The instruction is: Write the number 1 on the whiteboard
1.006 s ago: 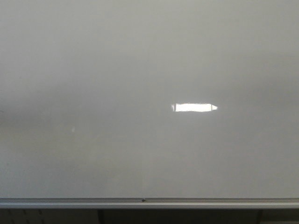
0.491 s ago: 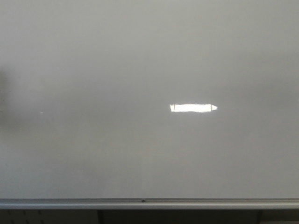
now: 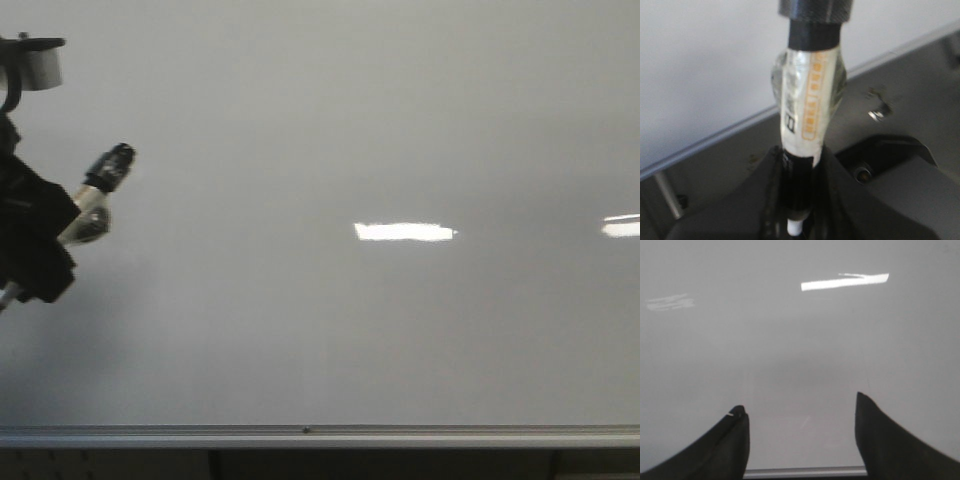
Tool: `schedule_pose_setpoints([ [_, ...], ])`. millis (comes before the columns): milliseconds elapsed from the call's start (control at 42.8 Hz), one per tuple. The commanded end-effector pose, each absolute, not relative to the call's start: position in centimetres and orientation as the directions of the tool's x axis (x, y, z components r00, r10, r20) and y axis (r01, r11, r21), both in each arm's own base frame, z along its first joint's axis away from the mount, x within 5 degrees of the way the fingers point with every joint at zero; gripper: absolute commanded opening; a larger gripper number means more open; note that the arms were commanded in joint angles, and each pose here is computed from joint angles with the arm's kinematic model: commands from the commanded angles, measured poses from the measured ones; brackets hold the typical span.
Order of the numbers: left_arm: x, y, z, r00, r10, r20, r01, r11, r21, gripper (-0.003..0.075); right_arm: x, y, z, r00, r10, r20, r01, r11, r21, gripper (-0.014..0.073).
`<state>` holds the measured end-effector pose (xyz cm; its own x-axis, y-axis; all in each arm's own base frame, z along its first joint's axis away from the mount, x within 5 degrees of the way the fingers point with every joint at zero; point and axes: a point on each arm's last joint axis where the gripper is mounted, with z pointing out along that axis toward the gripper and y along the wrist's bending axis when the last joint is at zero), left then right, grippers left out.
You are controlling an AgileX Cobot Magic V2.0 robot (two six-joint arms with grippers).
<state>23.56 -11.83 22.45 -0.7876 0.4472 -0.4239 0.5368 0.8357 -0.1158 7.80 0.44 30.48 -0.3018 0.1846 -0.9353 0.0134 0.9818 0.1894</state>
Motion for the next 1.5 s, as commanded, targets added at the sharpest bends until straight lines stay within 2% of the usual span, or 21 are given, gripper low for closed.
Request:
schedule_pose_setpoints([
  [0, 21.9, -14.6, 25.6, -0.685, 0.550, -0.478, 0.711, 0.647, -0.275, -0.0018, 8.8, 0.6, 31.9, -0.294, 0.221, -0.930, 0.001, 0.973, 0.231, 0.0486],
  [140, 20.3, -16.1, 27.5, -0.585, 0.632, -0.508, 0.811, 0.430, -0.398, -0.0020, 10.0, 1.2, 32.2, -0.421, 0.222, -0.879, -0.033, 0.965, 0.259, 0.0486],
  [327, 18.6, -16.7, 28.6, -0.497, 0.720, -0.484, 0.842, 0.264, -0.472, -0.0020, 11.7, 3.3, 33.7, -0.615, 0.155, -0.773, -0.213, 0.911, 0.353, 0.0486],
  [468, 17.5, -17.4, 28.7, -0.438, 0.757, -0.484, 0.855, 0.185, -0.484, -0.0020, 12.7, 5.7, 34.9, -0.721, 0.071, -0.689, -0.408, 0.761, 0.505, 0.0486],
  [585, 16.7, -18.2, 28.7, -0.391, 0.777, -0.494, 0.868, 0.133, -0.478, -0.0020, 13.5, 7.0, 35.4, -0.761, 0.054, -0.646, -0.490, 0.604, 0.628, 0.0486],
  [725, 15.7, -19.1, 28.8, -0.352, 0.790, -0.502, 0.872, 0.083, -0.482, -0.0020, 15.0, 7.5, 35.3, -0.791, 0.075, -0.607, -0.497, 0.499, 0.710, 0.0503],
  [912, 15.3, -19.5, 29.0, -0.337, 0.779, -0.529, 0.871, 0.045, -0.489, -0.0020, 16.4, 8.3, 34.3, -0.827, 0.042, -0.560, -0.484, 0.455, 0.748, 0.0585],
  [1474, 15.4, -19.6, 29.0, -0.338, 0.775, -0.534, 0.874, 0.047, -0.484, -0.0020, 17.8, 15.8, 30.4, -0.879, -0.177, -0.443, -0.477, 0.321, 0.818, 0.0577],
])
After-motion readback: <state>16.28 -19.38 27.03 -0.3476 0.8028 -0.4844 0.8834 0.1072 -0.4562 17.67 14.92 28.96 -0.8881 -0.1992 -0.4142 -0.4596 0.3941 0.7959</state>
